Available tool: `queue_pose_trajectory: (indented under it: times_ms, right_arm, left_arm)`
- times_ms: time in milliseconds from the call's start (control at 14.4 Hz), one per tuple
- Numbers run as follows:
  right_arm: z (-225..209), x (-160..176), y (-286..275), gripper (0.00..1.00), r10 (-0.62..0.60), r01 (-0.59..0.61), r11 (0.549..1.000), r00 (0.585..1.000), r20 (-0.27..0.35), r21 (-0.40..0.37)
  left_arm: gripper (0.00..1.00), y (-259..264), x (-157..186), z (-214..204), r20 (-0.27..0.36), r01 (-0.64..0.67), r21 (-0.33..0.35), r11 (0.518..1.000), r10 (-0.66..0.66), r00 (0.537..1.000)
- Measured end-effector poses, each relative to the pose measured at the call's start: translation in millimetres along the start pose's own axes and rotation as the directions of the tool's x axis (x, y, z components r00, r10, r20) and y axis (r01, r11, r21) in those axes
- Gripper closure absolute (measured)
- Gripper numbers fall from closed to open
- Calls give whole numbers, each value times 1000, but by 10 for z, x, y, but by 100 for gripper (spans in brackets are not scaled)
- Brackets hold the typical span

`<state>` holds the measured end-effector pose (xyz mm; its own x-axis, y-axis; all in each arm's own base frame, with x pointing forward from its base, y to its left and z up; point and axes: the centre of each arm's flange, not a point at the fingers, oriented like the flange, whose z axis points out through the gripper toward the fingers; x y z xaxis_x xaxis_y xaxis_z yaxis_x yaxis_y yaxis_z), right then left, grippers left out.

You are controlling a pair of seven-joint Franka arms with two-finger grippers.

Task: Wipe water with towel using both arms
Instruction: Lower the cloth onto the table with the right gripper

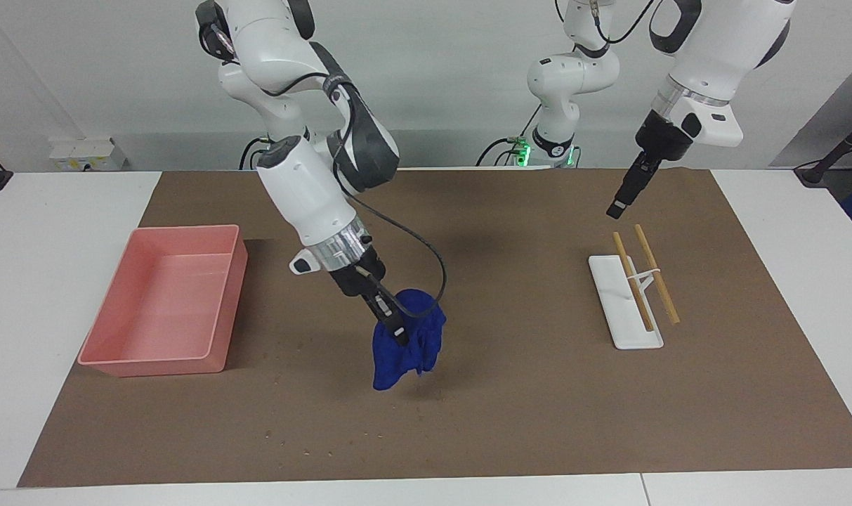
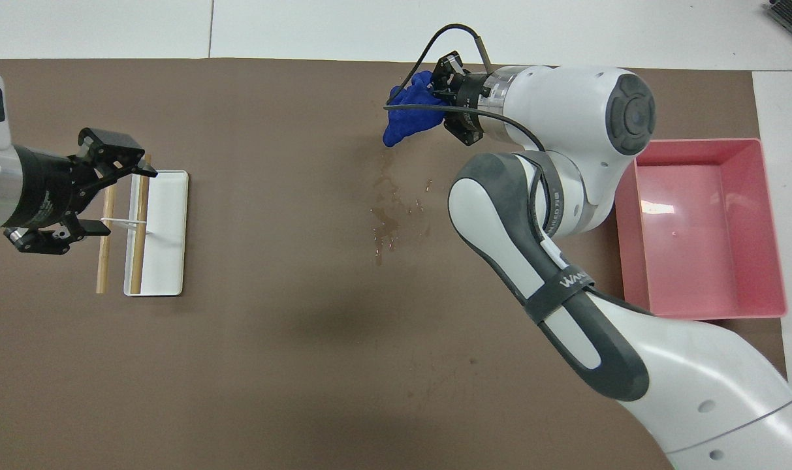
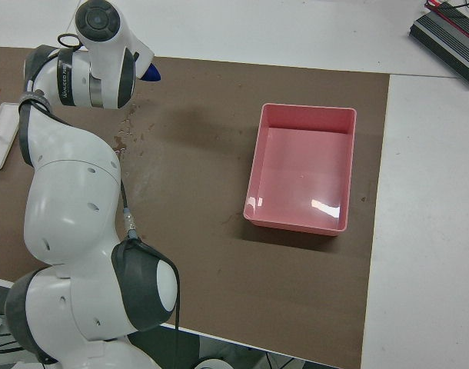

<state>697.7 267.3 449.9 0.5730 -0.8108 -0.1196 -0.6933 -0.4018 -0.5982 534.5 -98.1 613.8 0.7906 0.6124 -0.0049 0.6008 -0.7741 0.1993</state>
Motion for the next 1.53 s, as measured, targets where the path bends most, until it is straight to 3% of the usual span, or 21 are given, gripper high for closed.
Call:
queue_pose_trajectory:
  times_ms: [139,348,626,765,974,1113,1530]
  right_arm:
    - [318,-47,110,88,-99,99,995,995,-7,-1]
    - [857,-328,298,88,-240,240,971,970,-40,-11]
    - [1281,-585,499,88,-345,343,938,937,-51,-45]
    - [1334,-696,532,88,-360,358,932,932,-41,-51]
    - [1483,-916,733,88,-378,376,923,926,-8,-85]
    - [1489,-1022,840,88,-384,382,919,923,3,-98]
    - [1103,-1118,1368,88,-381,381,904,924,40,-193]
  left_arm:
    - [0,-115,0,0,17,-230,74,970,230,973]
    - [0,-280,69,-74,64,-427,94,899,423,904]
    - [0,-175,101,-278,98,-491,86,867,483,870]
    - [0,-39,188,-231,104,-522,117,845,512,853]
    - [0,34,319,-11,150,-641,191,743,623,767]
    - [0,54,287,25,172,-679,215,702,657,734]
    - [0,-266,424,-28,191,-649,242,721,621,760]
